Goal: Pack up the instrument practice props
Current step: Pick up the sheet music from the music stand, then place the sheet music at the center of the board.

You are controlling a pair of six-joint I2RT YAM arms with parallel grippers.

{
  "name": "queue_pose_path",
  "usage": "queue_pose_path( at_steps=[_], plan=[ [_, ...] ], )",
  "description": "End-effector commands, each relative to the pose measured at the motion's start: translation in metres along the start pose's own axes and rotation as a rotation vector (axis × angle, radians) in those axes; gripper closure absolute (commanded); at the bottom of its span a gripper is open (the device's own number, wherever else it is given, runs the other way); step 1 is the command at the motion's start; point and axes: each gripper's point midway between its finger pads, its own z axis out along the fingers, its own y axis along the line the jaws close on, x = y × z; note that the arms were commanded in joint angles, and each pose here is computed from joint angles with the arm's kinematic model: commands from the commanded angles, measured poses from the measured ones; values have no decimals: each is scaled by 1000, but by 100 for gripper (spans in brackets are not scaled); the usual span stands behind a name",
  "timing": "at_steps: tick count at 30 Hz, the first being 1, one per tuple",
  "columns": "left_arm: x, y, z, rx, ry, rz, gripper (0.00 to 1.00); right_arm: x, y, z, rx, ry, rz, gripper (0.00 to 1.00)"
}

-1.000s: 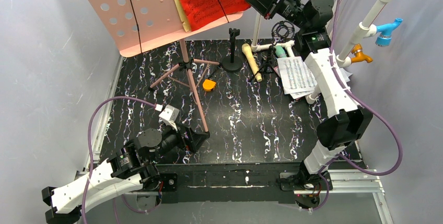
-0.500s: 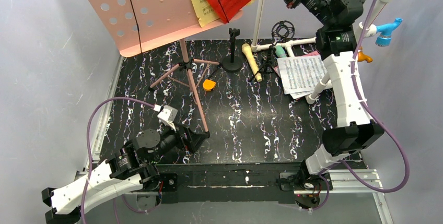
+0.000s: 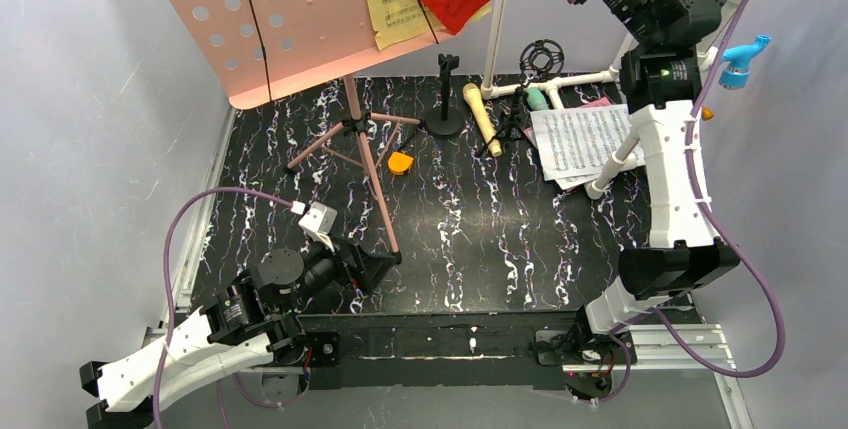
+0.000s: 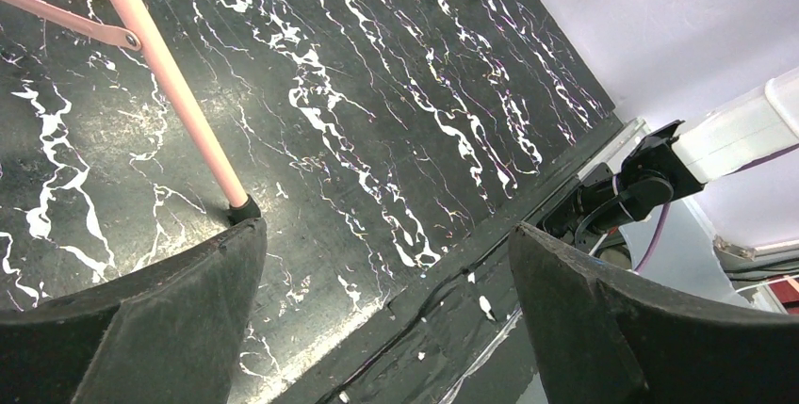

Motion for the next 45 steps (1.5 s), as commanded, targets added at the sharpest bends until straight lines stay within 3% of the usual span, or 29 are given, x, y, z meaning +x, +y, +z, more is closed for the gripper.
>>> queue_pose_path(
  at_steps=[1, 20, 37, 45],
  plan=[
    [-9, -4, -5, 11, -21, -12, 0, -73, 24, -7, -34, -165, -128, 99],
    [-11, -5, -8, 18, -26, -18, 0, -173, 63, -41, -51, -388, -282, 99],
    [-18, -14, -9, 61, -48, -21, 0, -188, 88, -58, -81, -404, -332, 99],
    [-40, -59, -8, 286, -110, 154, 0, -154, 116, -79, -175, -271, -339, 99]
  ],
)
